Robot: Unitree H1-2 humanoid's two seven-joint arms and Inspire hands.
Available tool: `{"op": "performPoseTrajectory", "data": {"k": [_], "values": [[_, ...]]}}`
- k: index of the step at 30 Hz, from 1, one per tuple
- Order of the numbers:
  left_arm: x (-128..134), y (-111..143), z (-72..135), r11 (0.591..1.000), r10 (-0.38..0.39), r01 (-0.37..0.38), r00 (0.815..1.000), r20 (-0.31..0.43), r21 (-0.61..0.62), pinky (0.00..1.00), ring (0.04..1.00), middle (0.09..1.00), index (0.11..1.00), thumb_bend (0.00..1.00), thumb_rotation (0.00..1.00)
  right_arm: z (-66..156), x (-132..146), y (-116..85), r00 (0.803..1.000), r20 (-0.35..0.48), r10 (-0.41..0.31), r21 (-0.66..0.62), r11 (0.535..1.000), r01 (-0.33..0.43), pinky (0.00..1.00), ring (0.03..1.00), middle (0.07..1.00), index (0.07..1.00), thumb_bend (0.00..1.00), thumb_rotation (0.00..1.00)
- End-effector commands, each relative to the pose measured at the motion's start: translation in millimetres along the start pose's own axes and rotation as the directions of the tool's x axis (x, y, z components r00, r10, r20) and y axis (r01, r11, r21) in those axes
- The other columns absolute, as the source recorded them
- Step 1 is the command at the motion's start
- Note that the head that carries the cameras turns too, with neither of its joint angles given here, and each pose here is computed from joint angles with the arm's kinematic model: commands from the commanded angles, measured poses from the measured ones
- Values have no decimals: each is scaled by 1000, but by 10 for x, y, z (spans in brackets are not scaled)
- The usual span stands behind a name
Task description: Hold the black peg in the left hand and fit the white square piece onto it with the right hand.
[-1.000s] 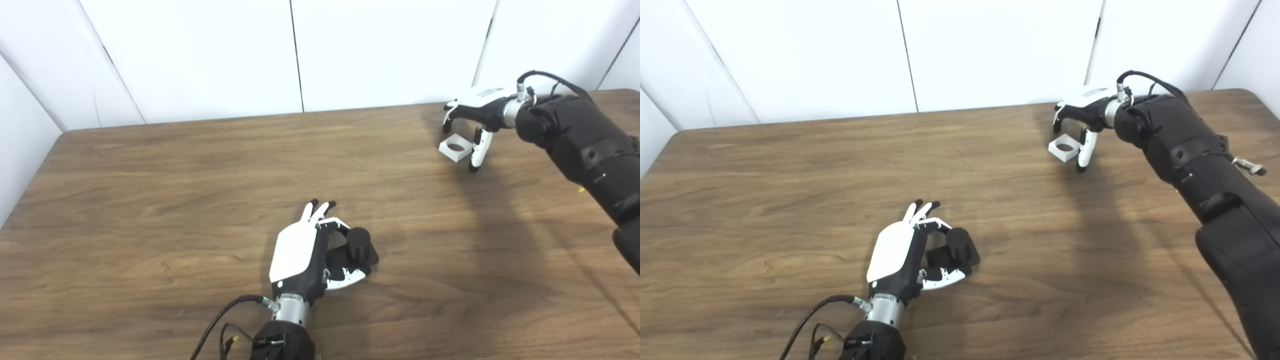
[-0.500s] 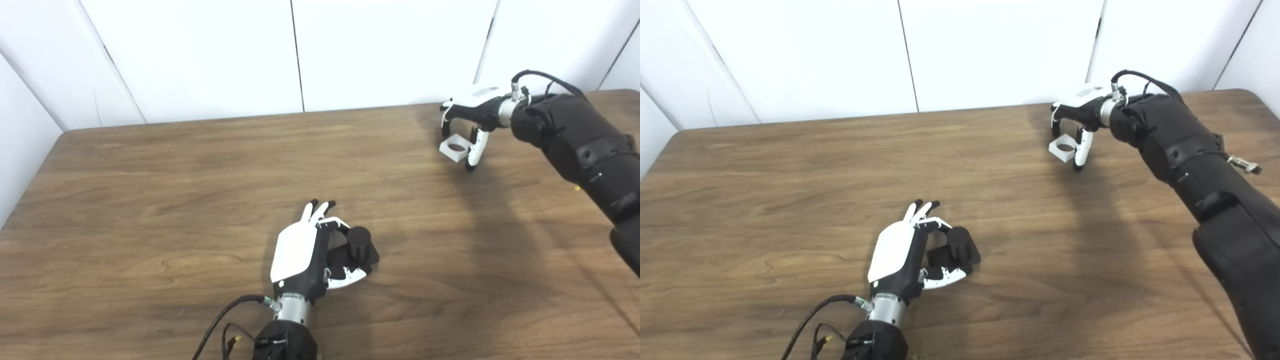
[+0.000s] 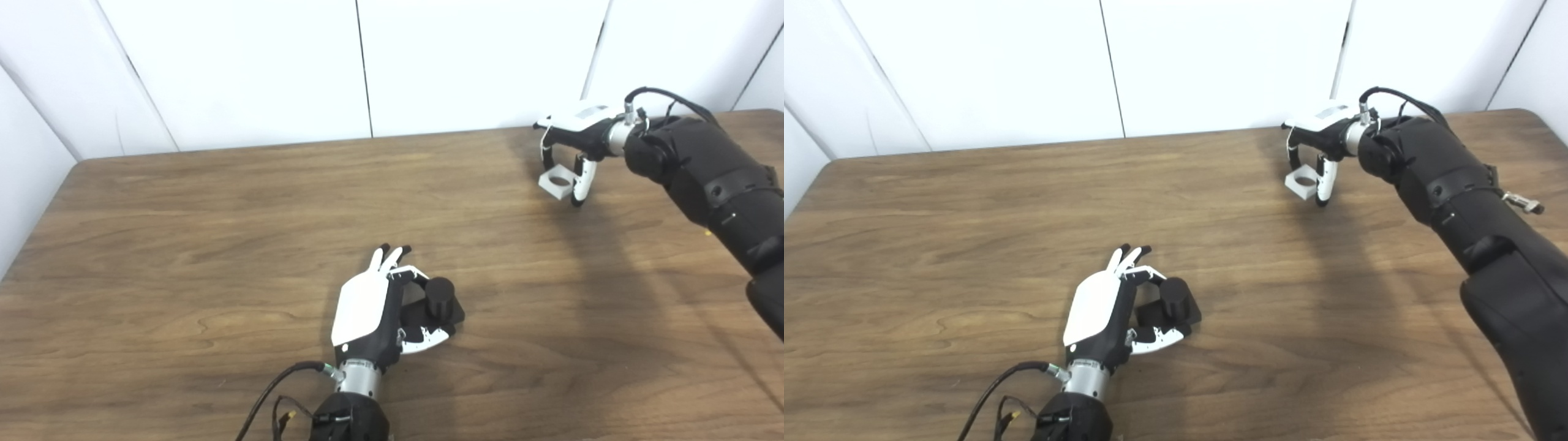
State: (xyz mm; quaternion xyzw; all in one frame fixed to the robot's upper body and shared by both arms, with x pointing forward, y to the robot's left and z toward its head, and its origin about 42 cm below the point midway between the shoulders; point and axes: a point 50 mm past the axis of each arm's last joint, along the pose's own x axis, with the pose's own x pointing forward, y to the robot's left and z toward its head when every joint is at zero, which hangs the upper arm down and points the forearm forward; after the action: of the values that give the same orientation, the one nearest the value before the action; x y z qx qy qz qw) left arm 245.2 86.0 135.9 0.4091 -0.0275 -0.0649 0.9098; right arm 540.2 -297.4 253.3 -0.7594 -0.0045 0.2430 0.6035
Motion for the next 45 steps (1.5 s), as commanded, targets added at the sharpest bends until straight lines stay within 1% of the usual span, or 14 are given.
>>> {"op": "performPoseTrajectory", "data": {"k": [1,18,28,37,45], "values": [[-23,-108,-63,999,-30,31,999,-37,27,898,1000,932,495,514,70,-38,-15,-306,996,13,-88,-16,996,88,1000,1000,970,492,526,136],[-22,-102,-53,999,-30,31,999,-44,29,893,1000,934,495,514,71,-40,-12,-269,994,26,-106,-5,994,107,1000,1000,961,490,525,137],[-17,-101,-72,999,-28,30,999,-46,30,901,1000,935,495,514,71,-67,-32,-269,990,20,-137,10,991,136,1000,1000,950,489,525,135],[-8,-84,-96,999,-26,28,998,-53,35,900,1000,935,495,514,72,-69,-197,-372,985,5,-171,61,983,171,1000,1000,947,490,524,135],[2,-65,-120,999,-24,26,999,-48,33,905,1000,935,495,515,70,43,-411,-468,988,-9,-156,69,985,156,1000,1000,949,491,524,135]]}}
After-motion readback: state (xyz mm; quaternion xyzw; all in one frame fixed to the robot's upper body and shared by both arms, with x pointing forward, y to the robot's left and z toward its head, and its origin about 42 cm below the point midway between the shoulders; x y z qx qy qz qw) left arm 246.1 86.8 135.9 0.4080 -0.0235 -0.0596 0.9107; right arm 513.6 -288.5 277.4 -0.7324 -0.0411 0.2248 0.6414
